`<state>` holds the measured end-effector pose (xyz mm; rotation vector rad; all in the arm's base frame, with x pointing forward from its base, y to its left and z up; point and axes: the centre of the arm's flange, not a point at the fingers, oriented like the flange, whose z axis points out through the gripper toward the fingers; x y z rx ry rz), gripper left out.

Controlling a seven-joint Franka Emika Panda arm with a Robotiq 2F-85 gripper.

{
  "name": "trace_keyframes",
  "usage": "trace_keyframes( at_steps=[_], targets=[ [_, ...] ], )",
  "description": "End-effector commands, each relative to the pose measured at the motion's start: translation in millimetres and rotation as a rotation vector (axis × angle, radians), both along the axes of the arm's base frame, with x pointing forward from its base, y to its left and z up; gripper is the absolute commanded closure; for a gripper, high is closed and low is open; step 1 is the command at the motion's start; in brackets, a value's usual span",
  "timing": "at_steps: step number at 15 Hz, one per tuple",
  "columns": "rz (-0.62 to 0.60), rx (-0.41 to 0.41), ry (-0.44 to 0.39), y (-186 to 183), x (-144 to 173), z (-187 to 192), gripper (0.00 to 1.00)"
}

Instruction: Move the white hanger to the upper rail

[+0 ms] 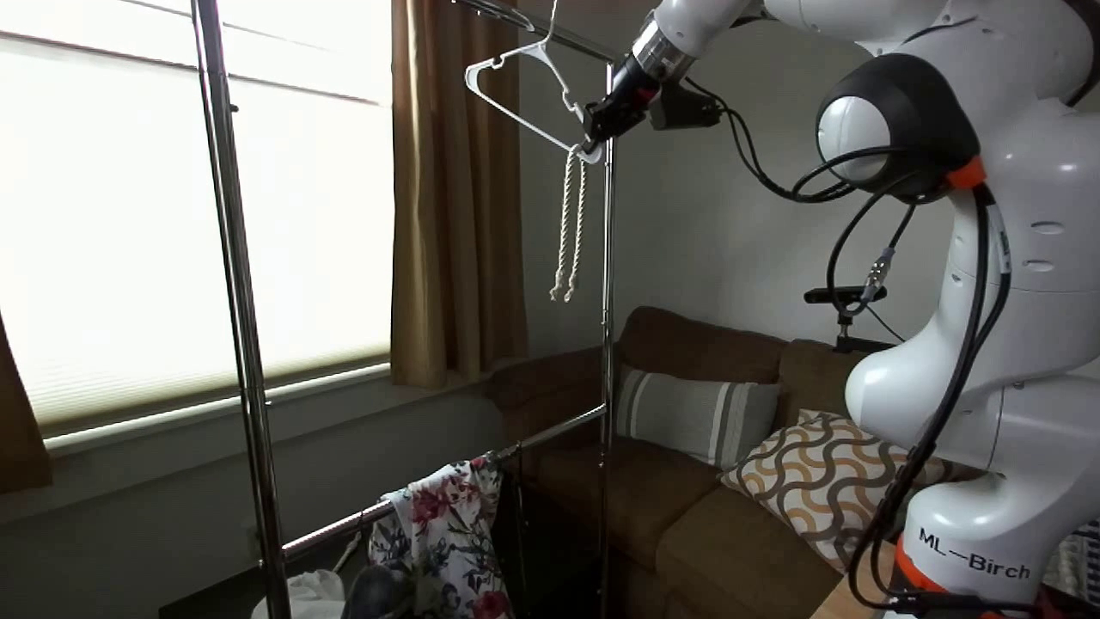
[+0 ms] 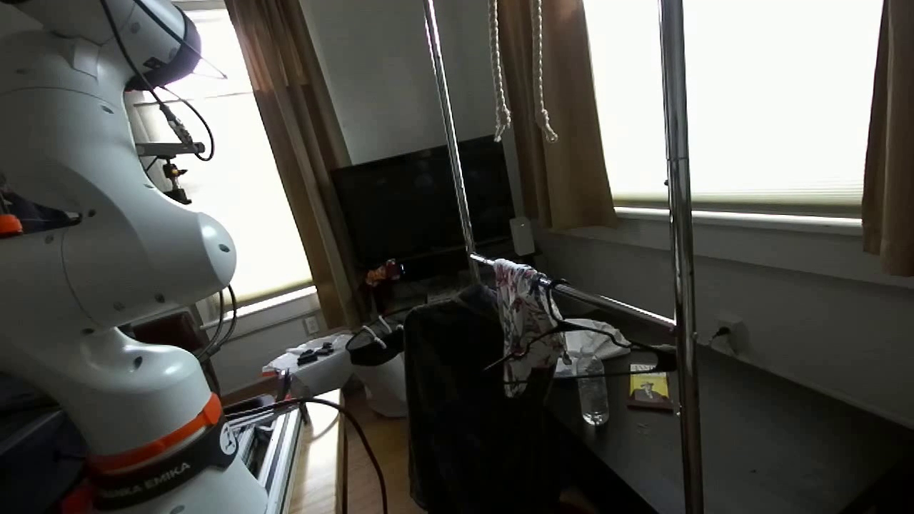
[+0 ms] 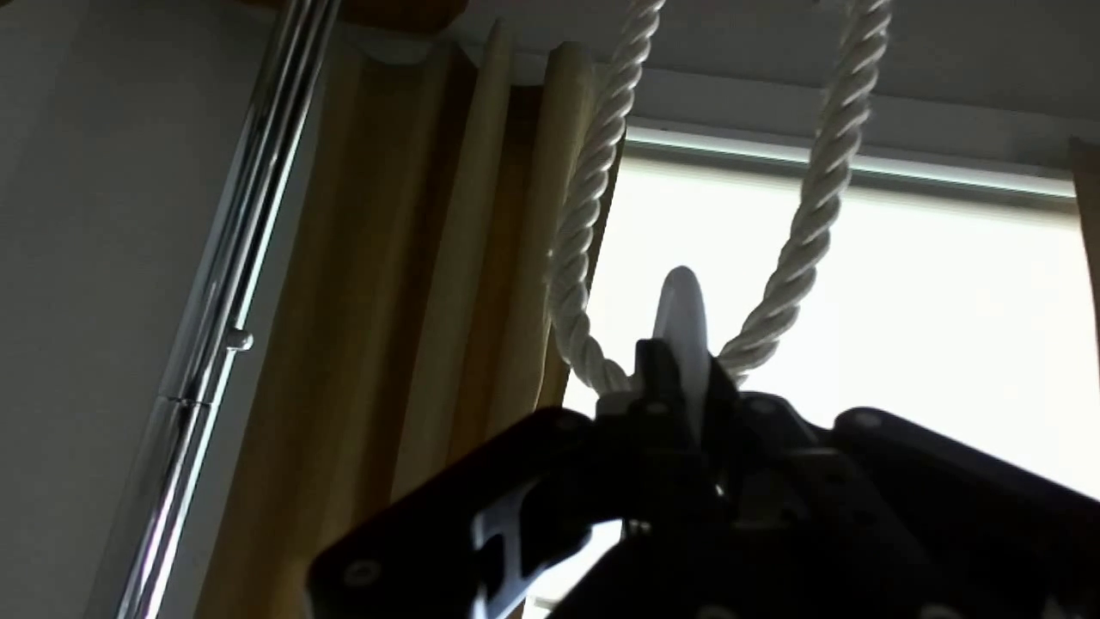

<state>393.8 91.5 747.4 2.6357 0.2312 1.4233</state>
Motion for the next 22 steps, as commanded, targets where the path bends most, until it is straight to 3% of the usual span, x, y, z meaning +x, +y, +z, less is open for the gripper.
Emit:
trace_keyframes(
  at_steps=[1, 7, 8, 10, 11, 15, 22],
  targets=[
    [-0.048, 0.012, 0.054, 33, 11, 66, 0.98],
    [-0.066, -0.022, 0.081, 41, 13, 49, 0.98],
    [-0.019, -0.022, 0.043, 7, 7, -20, 0.93],
    [-0.020, -0.033, 0.042, 11, 7, -21, 0.93],
    [-0.021, -0.035, 0.042, 12, 7, -21, 0.98],
    [-0.018, 0.100, 0.032, 5, -4, -5, 0.98],
    [-0.127, -0.026, 0.133, 23, 12, 38, 0.98]
  ],
)
